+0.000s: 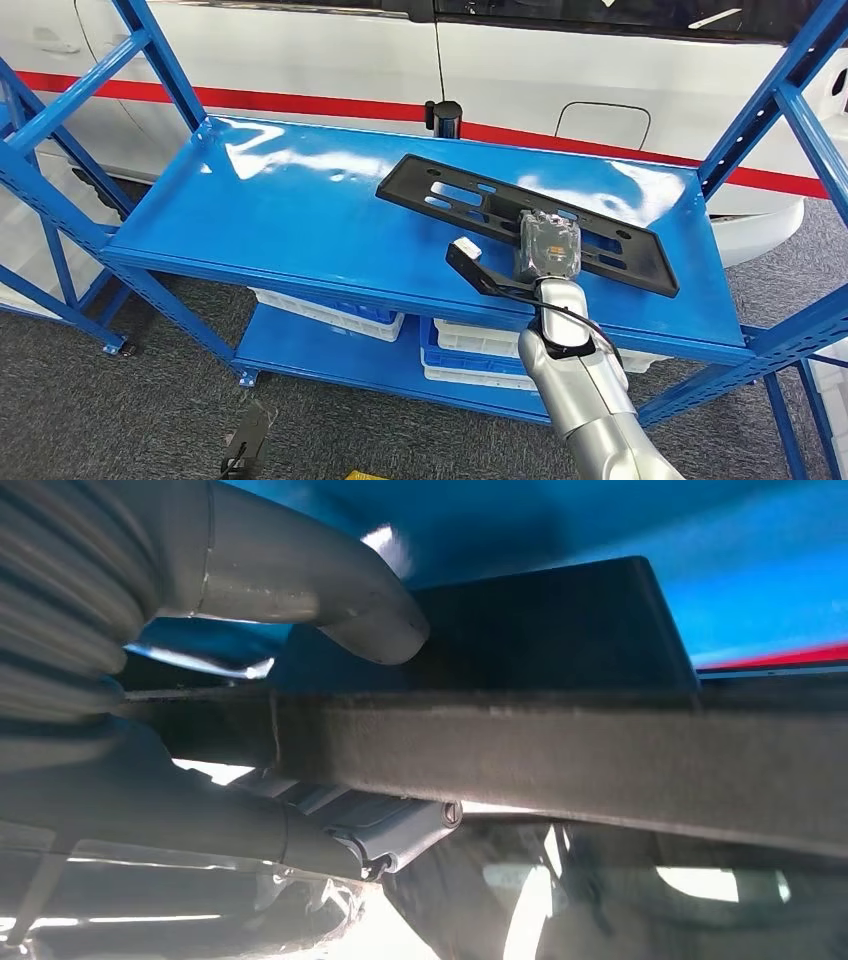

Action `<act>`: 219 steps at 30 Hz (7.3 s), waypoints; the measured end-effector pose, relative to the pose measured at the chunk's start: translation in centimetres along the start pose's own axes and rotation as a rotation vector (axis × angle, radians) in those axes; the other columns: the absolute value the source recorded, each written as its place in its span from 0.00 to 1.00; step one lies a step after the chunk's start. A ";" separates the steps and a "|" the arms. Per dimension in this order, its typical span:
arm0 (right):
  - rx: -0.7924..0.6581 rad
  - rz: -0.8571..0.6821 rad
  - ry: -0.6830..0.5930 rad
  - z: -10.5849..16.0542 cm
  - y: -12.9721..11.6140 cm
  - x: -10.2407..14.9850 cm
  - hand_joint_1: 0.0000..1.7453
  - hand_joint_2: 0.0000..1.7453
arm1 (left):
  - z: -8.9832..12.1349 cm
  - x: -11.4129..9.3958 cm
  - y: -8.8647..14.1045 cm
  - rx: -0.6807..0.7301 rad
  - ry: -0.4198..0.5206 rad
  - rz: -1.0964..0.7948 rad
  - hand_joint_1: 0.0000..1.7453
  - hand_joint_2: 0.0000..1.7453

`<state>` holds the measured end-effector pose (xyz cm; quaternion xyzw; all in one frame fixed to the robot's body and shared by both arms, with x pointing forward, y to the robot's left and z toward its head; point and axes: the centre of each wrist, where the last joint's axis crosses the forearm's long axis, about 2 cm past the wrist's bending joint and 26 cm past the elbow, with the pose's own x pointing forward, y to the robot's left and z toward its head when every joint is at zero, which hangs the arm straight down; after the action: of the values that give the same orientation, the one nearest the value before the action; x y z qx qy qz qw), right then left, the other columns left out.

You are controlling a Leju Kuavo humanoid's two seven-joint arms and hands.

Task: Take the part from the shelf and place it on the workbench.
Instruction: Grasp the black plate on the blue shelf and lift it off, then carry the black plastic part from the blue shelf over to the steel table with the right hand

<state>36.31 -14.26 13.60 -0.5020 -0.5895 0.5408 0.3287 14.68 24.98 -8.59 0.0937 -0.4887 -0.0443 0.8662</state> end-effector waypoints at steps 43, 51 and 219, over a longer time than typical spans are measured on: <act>-0.758 -1.013 -0.352 5.8 -16.8 -6.0 1.00 1.00 | -1.1 2.5 -2.6 -0.065 -0.019 0.171 0.00 0.00; -0.699 -1.233 -0.478 4.4 -18.2 -6.1 1.00 1.00 | -1.2 2.9 -3.0 -0.047 0.037 0.166 0.00 0.00; -0.579 -1.439 -0.250 0.8 -11.4 -7.8 1.00 1.00 | -2.1 3.2 -1.2 -0.050 -0.075 0.284 0.00 0.00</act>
<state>35.09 -20.91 25.65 0.0021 -0.9199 0.0723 0.3854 18.17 23.48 -7.24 0.0004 -0.5277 0.0633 0.8471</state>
